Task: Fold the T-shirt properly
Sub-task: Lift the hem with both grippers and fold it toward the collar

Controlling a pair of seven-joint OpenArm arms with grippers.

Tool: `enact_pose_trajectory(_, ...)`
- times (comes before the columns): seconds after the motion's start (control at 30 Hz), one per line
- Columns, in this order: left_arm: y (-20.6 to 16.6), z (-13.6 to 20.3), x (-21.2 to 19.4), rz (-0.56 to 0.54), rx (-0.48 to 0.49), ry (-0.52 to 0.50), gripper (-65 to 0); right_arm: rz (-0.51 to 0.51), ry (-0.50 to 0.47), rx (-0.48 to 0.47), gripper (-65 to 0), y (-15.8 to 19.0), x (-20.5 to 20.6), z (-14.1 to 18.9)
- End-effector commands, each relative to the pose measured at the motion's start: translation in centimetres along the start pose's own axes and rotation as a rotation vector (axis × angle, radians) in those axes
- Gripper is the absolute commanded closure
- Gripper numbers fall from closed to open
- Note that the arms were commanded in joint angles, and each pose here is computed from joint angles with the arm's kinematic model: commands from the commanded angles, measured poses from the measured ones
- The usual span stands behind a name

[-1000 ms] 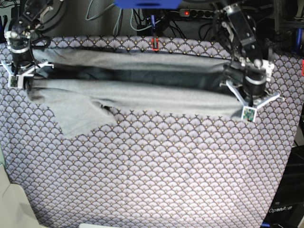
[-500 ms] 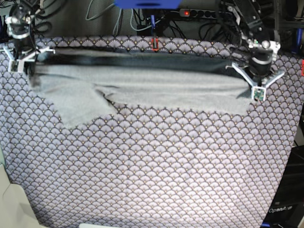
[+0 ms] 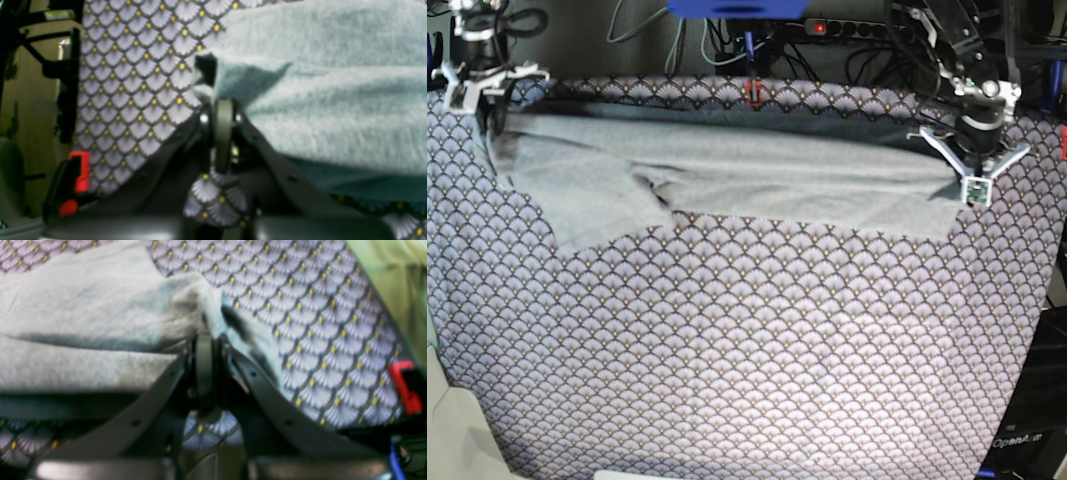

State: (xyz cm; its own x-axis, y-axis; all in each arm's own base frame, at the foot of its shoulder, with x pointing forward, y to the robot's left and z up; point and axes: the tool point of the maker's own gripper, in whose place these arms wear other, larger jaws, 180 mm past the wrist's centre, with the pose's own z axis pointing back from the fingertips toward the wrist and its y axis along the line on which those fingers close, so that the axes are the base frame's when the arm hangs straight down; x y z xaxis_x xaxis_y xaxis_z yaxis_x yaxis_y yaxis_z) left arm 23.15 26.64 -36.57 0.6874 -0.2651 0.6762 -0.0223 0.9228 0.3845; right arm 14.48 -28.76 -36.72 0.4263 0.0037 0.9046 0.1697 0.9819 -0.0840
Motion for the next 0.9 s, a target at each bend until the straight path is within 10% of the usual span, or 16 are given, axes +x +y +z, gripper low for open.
enact_pose_trajectory(0.0,0.9,0.2,1.0,0.002,0.031,-0.034,0.0,-0.001,-0.066,-0.017,0.0,-0.6,1.3,0.3)
enact_pose_trajectory(0.87,-1.9,-1.0,-1.4,-0.025,-0.098,0.027,0.0,-0.030,0.001,-0.096,-2.6,-3.0,-2.5,0.0)
